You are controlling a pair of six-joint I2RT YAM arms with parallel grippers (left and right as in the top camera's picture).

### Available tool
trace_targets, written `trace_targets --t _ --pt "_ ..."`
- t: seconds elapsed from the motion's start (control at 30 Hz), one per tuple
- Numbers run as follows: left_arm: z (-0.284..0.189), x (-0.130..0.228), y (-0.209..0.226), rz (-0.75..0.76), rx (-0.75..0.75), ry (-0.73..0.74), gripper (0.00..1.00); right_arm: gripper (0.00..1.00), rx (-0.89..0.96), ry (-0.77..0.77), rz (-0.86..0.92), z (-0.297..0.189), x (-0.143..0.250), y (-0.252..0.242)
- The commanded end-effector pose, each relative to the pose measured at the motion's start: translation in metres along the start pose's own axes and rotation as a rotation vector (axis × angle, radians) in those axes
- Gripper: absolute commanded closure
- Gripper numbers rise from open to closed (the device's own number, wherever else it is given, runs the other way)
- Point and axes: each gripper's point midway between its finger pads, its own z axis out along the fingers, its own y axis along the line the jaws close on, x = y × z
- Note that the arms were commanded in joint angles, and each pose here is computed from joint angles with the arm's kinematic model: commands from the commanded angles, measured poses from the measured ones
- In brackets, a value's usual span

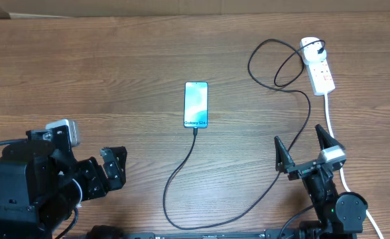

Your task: Plug charger to phone and switch on socket

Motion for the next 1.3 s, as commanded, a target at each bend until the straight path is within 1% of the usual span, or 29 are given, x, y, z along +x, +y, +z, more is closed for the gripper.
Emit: trace_targets --t 0.0,0.13,0.47,0.63,0.83,1.03,1.27 --pt "0.001 -0.001 0.001 -0.005 -0.010 -0.001 0.00 0.00 -0.020 -0.020 -0.042 0.001 0.003 0.004" --pt "0.001 -0.001 0.001 -0.005 -0.010 -0.001 0.00 0.00 -0.022 -0.053 -0.051 0.002 0.002 0.004" --pt "0.001 0.000 0.002 -0.005 -0.011 0.002 0.00 0.00 -0.015 -0.067 -0.051 0.004 0.011 0.002" --pt "0.001 0.000 0.002 -0.005 -0.011 0.002 0.00 0.00 -0.002 -0.008 -0.035 0.004 0.025 -0.001" --pt "0.001 0.000 0.002 -0.005 -0.011 0.002 0.00 0.00 0.030 0.112 0.001 0.003 0.055 -0.006" --pt "0.001 0.000 0.002 -0.005 -0.011 0.002 0.01 0.00 0.148 0.115 0.073 0.001 0.057 -0.026" --pt "0.001 0.000 0.002 -0.005 -0.011 0.002 0.00 0.00 0.201 0.121 0.062 -0.001 0.058 -0.035"
